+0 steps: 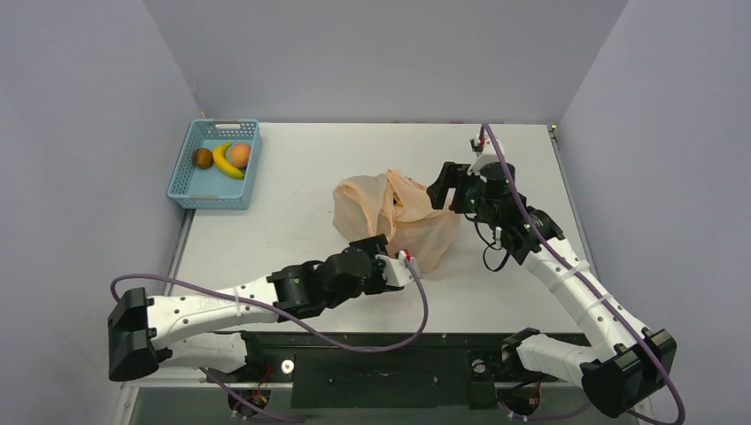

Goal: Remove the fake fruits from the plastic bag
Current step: Adjust the plastic bag at the center of the board.

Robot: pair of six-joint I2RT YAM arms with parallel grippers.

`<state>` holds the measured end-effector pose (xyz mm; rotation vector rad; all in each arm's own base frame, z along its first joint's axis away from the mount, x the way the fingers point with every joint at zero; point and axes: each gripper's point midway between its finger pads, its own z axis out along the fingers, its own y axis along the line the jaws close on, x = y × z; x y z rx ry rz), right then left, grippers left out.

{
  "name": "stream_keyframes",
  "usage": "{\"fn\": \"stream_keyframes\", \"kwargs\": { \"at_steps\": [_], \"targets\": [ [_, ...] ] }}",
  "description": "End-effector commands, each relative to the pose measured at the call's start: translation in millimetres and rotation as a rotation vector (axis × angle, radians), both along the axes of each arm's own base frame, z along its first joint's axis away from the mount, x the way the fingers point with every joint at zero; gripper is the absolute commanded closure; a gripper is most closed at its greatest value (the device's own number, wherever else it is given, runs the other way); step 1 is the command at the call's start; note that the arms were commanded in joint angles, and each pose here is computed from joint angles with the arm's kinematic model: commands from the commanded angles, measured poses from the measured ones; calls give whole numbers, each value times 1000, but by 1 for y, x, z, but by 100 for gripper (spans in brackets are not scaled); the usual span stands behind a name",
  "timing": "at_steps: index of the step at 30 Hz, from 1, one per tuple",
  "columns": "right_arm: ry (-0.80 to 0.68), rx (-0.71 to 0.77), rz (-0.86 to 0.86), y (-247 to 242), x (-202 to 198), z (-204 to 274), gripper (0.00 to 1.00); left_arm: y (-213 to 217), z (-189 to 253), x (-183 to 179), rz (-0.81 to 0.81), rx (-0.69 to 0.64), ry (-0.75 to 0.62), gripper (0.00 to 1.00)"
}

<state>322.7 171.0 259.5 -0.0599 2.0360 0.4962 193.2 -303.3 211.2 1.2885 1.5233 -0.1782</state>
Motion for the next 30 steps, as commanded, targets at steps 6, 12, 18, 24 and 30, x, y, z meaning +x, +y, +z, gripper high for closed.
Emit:
{"fn": "stream_keyframes", "kwargs": {
  "at_steps": [6, 12, 18, 24, 30],
  "targets": [
    [-44, 49, -70, -23, 2, 10, 27, -12, -21, 48, 284, 256, -287, 42],
    [-39, 55, -73, -24, 3, 9, 28, -10, -6, 67, 398, 204, -308, 74],
    [-16, 81, -45, -15, 1, 4, 28, 2, 26, 104, 484, 4, -82, 100],
    [-2, 84, 32, -1, 4, 4, 27, -15, 66, 119, 394, -235, 162, 100],
    [-8, 107, 123, 23, 18, 15, 23, 4, 67, 124, 360, -479, 261, 100]
  ]
}}
